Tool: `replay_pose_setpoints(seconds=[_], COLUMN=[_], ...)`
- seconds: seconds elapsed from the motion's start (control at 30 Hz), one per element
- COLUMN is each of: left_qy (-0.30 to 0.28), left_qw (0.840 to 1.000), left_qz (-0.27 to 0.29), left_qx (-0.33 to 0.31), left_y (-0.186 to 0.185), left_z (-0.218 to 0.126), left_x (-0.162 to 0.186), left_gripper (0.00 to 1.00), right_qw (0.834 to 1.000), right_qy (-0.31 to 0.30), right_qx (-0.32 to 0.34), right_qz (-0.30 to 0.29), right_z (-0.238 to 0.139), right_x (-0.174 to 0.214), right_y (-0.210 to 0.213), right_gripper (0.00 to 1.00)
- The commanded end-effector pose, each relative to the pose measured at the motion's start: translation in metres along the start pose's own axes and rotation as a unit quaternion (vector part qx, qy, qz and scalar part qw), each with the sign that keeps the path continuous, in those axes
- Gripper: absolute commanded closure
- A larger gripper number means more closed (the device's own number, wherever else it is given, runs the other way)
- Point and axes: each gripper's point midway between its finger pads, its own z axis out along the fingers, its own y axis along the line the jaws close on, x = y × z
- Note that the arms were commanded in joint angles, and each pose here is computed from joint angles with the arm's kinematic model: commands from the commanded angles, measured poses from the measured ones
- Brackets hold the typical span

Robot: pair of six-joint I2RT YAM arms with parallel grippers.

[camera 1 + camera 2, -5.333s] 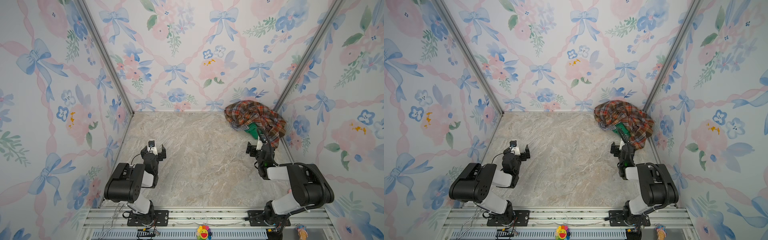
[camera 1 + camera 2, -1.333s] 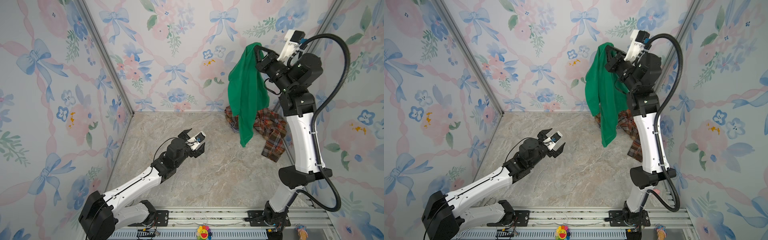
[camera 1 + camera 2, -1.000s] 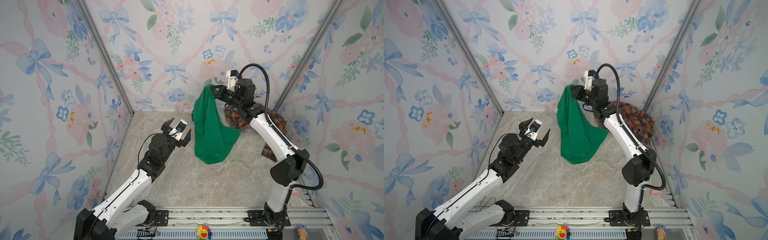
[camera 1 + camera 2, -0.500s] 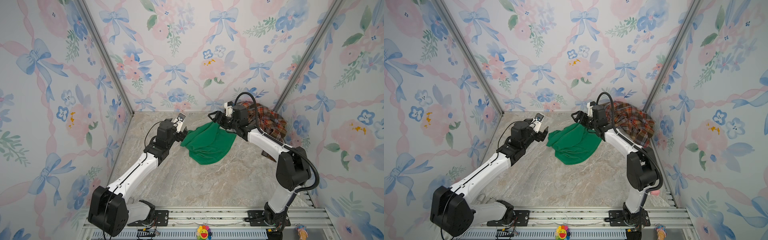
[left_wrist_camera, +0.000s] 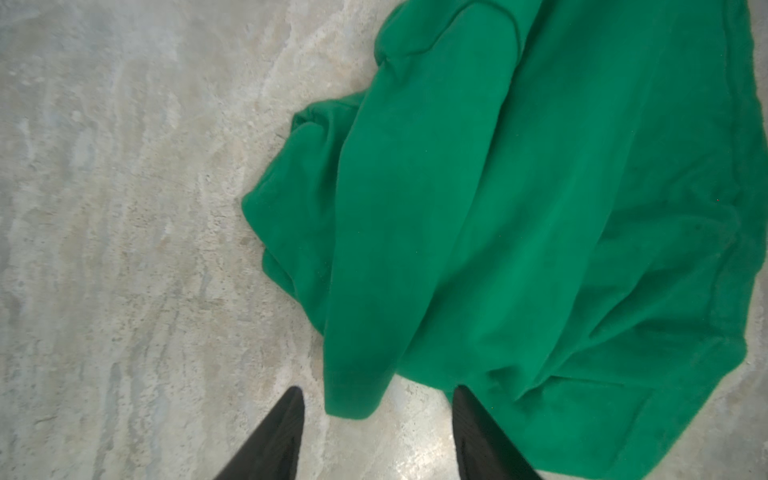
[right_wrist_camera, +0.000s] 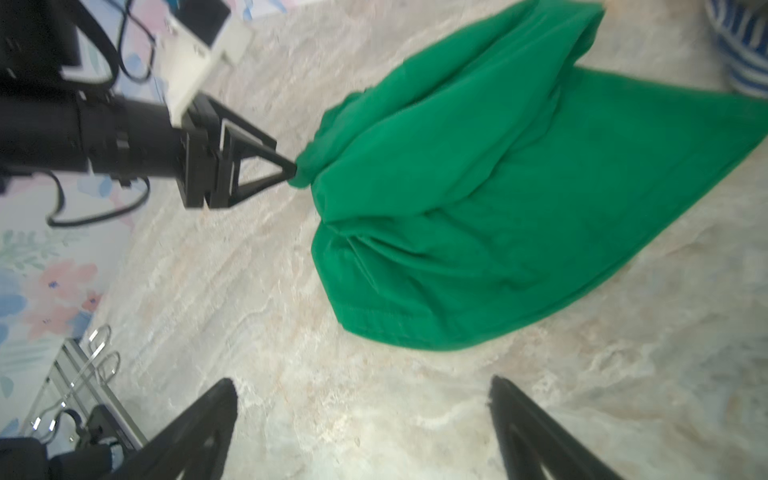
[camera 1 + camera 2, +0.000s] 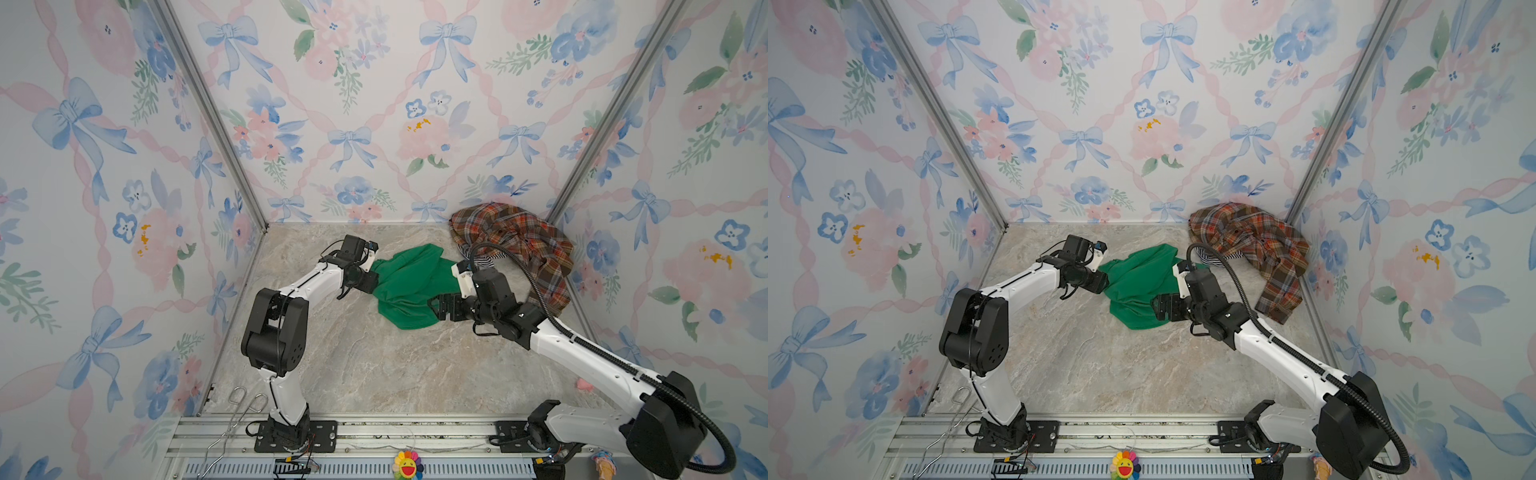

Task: Pick out a specific cloth from the pile
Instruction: 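Lift the green garment high with the left gripper while the right gripper releases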

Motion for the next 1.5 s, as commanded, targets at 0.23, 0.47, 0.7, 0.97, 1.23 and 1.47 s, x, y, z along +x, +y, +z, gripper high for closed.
replay_pose_setpoints(seconds=[0.23,0.47,0.7,0.97,1.23,1.47], left_qy=[0.016,-0.002,-0.125,-0.347,-0.558,-0.692], left_qw=[0.999,1.000,0.991,0.932,0.814,0.695], left_qz=[-0.028,-0.023,-0.020,-0.018,0.005,-0.033], left_qx=[-0.001,-0.009,-0.032,-0.099,-0.161,-0.193], left_y=[0.007,0.010,0.020,0.028,0.030,0.053], left_z=[0.034,0.032,-0.054,-0.229,-0.387,-0.499], left_x=[-0.002,-0.011,-0.075,-0.189,-0.256,-0.271], left_gripper=[0.48,0.78,1.00,1.00,1.00,1.00], right_qw=[0.999,0.998,0.998,0.998,1.000,1.000], right_qy=[-0.002,0.018,0.015,0.011,-0.007,-0.016], right_qx=[0.006,0.009,0.008,0.008,0.000,0.003], right_qz=[-0.053,-0.052,-0.058,-0.062,-0.027,-0.017], right_z=[0.029,0.041,0.037,0.029,0.020,0.013], right_x=[0.017,0.024,0.020,0.009,0.007,0.005], right_y=[0.039,0.040,0.042,0.038,0.020,0.012], right_gripper=[0.03,0.03,0.03,0.03,0.03,0.03])
